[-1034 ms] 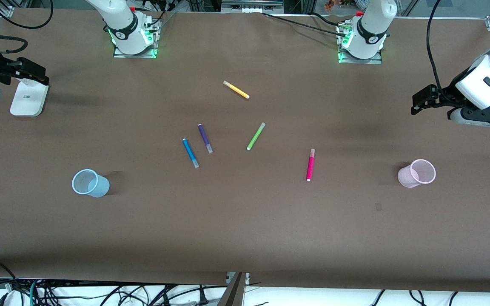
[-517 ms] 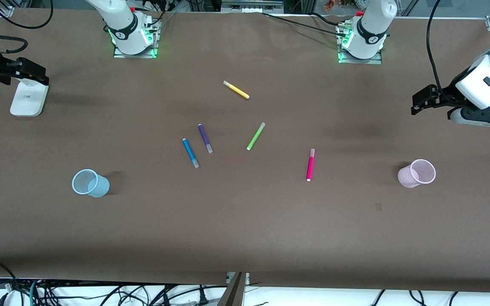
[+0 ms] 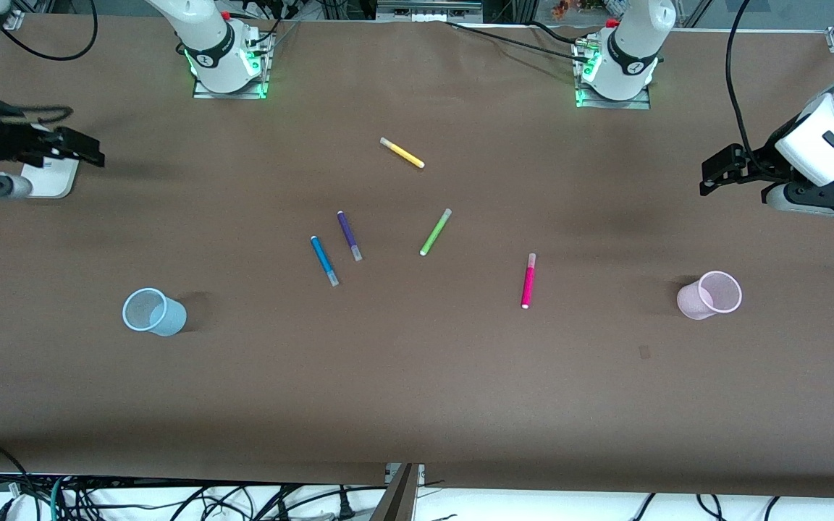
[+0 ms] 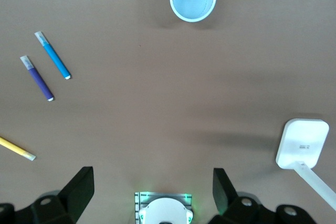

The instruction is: Place pink and blue markers in matching cups

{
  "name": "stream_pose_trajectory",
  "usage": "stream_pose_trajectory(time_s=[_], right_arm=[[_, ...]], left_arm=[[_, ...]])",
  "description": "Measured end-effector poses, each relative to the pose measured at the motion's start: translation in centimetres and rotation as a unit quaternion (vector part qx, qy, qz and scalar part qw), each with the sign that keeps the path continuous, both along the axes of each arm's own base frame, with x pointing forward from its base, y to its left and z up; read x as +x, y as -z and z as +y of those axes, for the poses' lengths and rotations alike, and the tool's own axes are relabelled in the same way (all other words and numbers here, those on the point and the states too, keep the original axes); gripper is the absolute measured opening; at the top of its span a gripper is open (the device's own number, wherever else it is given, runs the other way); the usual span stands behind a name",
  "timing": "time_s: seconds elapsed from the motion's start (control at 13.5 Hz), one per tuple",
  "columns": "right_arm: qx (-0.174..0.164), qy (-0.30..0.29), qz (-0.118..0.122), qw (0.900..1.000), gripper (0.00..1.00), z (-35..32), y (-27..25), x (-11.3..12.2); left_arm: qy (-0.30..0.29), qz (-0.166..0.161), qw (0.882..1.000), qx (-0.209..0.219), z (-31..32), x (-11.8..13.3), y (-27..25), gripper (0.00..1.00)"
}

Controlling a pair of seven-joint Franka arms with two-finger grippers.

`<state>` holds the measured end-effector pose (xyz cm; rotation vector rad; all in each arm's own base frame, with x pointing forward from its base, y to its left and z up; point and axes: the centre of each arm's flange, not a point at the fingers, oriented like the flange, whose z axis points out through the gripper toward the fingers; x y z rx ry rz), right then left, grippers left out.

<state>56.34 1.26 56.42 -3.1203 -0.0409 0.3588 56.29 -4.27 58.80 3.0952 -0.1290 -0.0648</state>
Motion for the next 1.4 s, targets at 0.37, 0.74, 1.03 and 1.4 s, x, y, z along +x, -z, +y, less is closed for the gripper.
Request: stream_pose_trajectory(time_s=[0.37, 0.74, 1.03, 1.4], right_arm=[[0.002, -0.040, -0.001, 0.999, 1.00, 4.9, 4.9, 2.9], [0.003, -0.084, -0.009, 0.996, 1.00, 10.8, 9.2, 4.6], [0.003, -0.117, -0.020, 0.993, 1.00, 15.7, 14.5, 6.1], [0.006, -0.155, -0.036, 0.987, 1.00, 21.3, 20.2, 6.6]], left_arm=[[0.000, 0.000, 1.000, 0.000, 0.0, 0.0, 0.0, 1.00], [0.006, -0.003, 1.000, -0.005, -0.9, 0.4, 1.0, 1.00], [0.019, -0.022, 0.999, -0.020, -5.3, 2.2, 7.8, 1.00], [0.003, -0.050, 0.998, -0.040, -13.5, -0.4, 23.4, 1.00]])
